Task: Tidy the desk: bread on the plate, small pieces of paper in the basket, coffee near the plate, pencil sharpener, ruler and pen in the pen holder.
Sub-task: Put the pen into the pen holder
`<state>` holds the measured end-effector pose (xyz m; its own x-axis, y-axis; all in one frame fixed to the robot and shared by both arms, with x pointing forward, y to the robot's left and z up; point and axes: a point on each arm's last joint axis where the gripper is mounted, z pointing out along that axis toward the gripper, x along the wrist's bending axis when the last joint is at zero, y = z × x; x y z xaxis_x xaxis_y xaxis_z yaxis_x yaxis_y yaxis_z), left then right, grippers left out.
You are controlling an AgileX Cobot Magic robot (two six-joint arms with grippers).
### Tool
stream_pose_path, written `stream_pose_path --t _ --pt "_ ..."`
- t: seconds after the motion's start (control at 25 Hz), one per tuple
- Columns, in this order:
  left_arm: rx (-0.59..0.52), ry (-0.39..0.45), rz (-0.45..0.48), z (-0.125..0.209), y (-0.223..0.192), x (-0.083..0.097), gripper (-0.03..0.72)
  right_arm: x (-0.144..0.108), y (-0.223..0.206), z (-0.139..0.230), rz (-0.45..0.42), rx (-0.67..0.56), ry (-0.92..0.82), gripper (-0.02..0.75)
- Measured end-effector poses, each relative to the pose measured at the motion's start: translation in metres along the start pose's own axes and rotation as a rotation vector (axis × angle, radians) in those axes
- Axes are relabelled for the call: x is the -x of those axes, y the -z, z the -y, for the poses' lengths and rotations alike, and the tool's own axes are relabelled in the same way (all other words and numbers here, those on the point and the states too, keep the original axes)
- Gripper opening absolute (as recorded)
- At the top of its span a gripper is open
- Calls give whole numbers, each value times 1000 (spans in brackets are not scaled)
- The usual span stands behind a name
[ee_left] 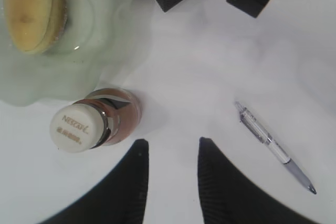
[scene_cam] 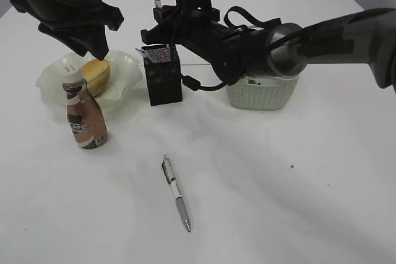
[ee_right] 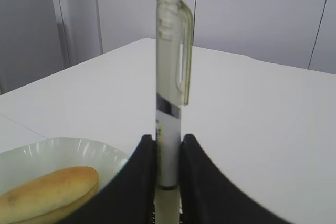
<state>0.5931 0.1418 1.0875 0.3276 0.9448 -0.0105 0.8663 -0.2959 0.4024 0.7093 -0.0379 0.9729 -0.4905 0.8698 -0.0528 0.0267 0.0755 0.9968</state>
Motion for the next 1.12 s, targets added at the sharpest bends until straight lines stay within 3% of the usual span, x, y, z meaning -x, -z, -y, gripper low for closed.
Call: stream_pose_path --t 0.68,1.12 --pt "17 -1 0 -2 0 0 236 1 -1 5 7 -9 -14 89" --pt "18 -1 0 -2 0 0 236 0 -9 28 11 -30 -48 89"
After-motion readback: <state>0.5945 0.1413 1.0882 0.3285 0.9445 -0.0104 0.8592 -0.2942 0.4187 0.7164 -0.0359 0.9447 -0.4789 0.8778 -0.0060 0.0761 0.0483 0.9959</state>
